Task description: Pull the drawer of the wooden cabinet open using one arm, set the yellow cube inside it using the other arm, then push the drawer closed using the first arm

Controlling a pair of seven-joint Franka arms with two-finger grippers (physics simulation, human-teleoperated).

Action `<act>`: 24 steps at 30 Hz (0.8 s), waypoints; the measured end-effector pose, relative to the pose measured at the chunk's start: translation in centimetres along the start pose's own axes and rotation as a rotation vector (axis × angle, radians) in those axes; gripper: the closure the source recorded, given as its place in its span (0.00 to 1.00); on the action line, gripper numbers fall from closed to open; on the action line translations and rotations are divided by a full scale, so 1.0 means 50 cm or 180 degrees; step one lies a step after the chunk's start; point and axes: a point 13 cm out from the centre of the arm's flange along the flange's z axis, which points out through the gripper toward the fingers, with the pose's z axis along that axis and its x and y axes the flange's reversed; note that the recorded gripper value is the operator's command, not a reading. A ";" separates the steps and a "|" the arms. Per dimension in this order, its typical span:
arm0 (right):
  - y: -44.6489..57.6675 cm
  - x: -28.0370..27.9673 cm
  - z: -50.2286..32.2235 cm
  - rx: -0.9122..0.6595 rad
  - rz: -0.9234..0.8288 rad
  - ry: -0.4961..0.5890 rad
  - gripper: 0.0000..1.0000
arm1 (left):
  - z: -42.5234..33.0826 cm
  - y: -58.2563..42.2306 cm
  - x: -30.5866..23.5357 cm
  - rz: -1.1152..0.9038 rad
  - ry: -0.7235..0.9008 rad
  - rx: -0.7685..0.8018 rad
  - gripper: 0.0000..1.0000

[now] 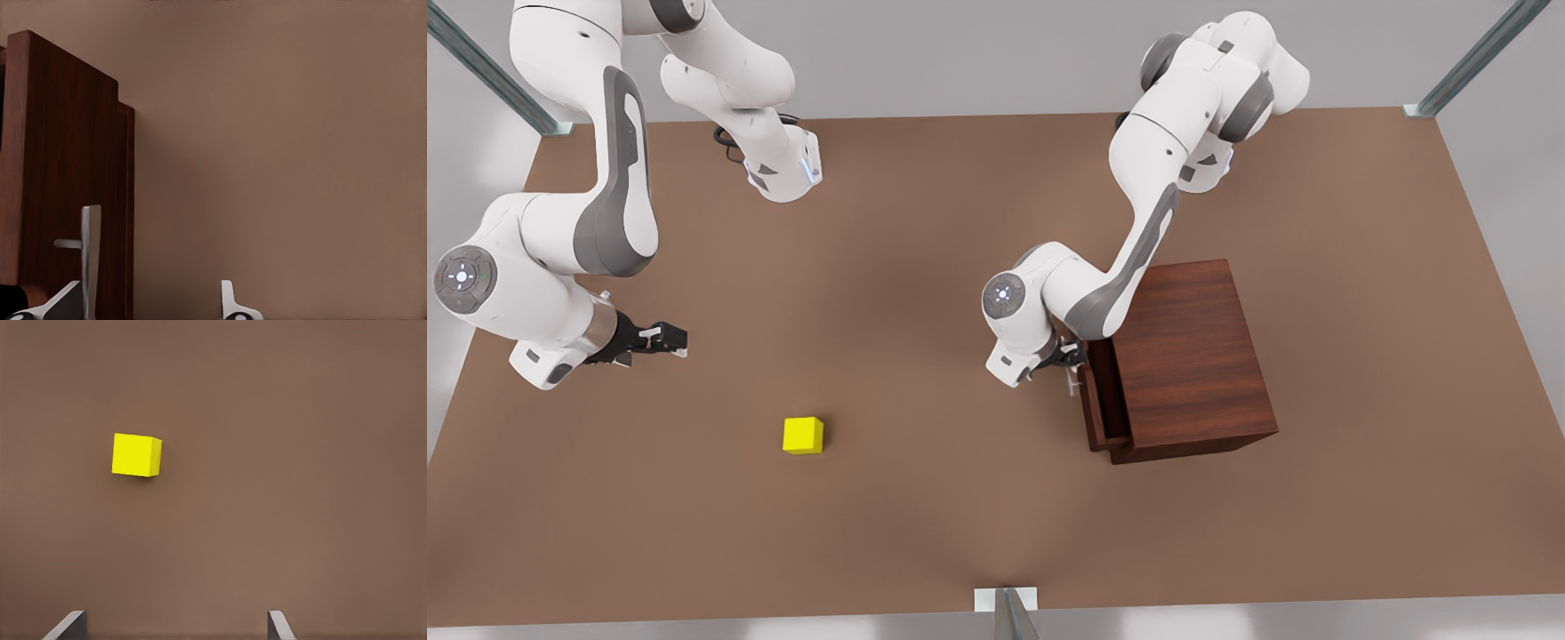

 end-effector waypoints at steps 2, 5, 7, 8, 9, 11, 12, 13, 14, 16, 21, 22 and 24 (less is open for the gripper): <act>0.000 0.000 0.000 0.0000 0.0000 0.0000 0.00 | -0.001 -0.002 -0.002 -0.0019 -0.0012 0.0013 0.00; 0.000 0.000 -0.001 -0.0001 0.0000 -0.0002 0.00 | -0.003 -0.006 -0.006 -0.0045 -0.0034 0.0038 0.00; 0.000 0.000 -0.001 -0.0002 0.0000 -0.0003 0.00 | -0.005 -0.008 -0.008 -0.0060 -0.0048 0.0057 0.00; 0.000 0.000 -0.001 -0.0002 0.0000 -0.0003 0.00 | -0.006 -0.010 -0.009 -0.0066 -0.0053 0.0067 0.00; 0.000 0.000 -0.001 -0.0002 0.0000 -0.0004 0.00 | -0.007 -0.012 -0.009 -0.0072 -0.0059 0.0080 0.00; 0.000 0.000 0.000 -0.0003 0.0000 -0.0002 0.00 | -0.009 -0.017 -0.011 -0.0087 -0.0072 0.0106 0.00; 0.000 0.000 0.000 -0.0003 0.0000 -0.0002 0.00 | -0.010 -0.019 -0.012 -0.0095 -0.0079 0.0122 0.00; 0.000 0.000 0.000 -0.0002 0.0000 -0.0001 0.00 | -0.011 -0.022 -0.012 -0.0106 -0.0082 0.0143 0.00; 0.000 0.000 0.000 -0.0003 0.0000 -0.0001 0.00 | -0.012 -0.025 -0.013 -0.0118 -0.0082 0.0164 0.00; 0.000 0.000 -0.001 -0.0002 0.0000 -0.0002 0.00 | -0.012 -0.033 -0.014 -0.0144 -0.0090 0.0211 0.00; 0.000 0.000 -0.001 -0.0002 0.0000 -0.0005 0.00 | -0.018 -0.048 -0.019 -0.0202 -0.0122 0.0307 0.00; 0.000 -0.001 -0.001 -0.0002 0.0000 -0.0004 0.00 | -0.021 -0.051 -0.021 -0.0214 -0.0132 0.0327 0.00; 0.000 -0.001 -0.002 -0.0002 0.0000 -0.0006 0.00 | -0.024 -0.056 -0.024 -0.0238 -0.0146 0.0363 0.00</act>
